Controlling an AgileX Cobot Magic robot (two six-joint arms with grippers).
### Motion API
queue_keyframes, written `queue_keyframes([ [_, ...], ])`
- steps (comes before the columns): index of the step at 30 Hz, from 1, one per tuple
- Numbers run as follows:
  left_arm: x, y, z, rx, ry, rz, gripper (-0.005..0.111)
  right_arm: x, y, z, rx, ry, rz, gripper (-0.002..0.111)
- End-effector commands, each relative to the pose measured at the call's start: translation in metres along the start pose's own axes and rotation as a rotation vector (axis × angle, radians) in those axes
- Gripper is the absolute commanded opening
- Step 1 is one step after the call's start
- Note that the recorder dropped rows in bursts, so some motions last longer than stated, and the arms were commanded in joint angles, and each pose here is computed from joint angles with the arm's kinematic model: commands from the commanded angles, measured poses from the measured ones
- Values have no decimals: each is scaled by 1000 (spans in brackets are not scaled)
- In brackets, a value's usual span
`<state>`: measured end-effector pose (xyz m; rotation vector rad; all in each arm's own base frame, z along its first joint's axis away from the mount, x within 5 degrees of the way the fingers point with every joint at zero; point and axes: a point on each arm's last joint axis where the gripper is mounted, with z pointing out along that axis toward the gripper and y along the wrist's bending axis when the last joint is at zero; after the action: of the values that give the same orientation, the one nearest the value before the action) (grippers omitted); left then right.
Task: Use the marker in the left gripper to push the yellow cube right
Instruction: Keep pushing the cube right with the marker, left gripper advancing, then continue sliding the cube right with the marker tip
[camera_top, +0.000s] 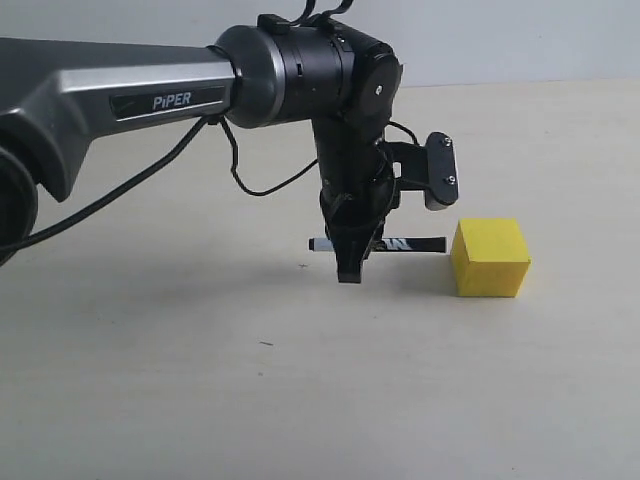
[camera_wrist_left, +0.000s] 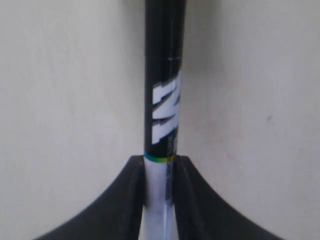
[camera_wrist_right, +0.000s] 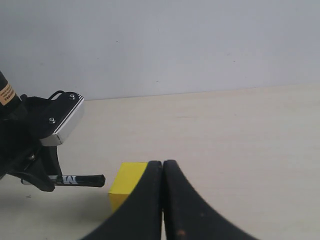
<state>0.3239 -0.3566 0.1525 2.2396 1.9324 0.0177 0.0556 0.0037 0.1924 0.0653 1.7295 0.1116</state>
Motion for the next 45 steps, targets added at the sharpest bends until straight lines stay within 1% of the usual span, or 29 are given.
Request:
queue_keyframes([
  [1, 10, 5, -4, 11, 32, -85, 0, 1, 0, 0, 4, -6, -5, 0],
  [3, 11, 6, -4, 10, 33, -88, 0, 1, 0, 0, 4, -6, -5, 0],
  [8, 0, 0, -2, -3, 16, -57, 0, 1, 0, 0, 4, -6, -5, 0],
  [11, -3, -4, 4, 2, 41, -18, 0, 1, 0, 0, 4, -6, -5, 0],
  [15, -2, -5, 11, 17, 54, -18, 0, 1, 0, 0, 4, -6, -5, 0],
  [29, -3, -5, 10, 25, 38, -26, 0, 1, 0, 0, 4, -6, -5, 0],
  [32, -7, -4, 9, 52, 32, -38, 0, 1, 0, 0, 4, -6, -5, 0],
  [35, -11, 0, 8, 74, 66, -34, 0, 1, 0, 0, 4, -6, -5, 0],
  [42, -13, 3, 16, 57, 63, -29, 0, 1, 0, 0, 4, -6, -5, 0],
  [45, -19, 1, 16, 36, 42, -27, 0, 1, 0, 0, 4, -6, -5, 0],
])
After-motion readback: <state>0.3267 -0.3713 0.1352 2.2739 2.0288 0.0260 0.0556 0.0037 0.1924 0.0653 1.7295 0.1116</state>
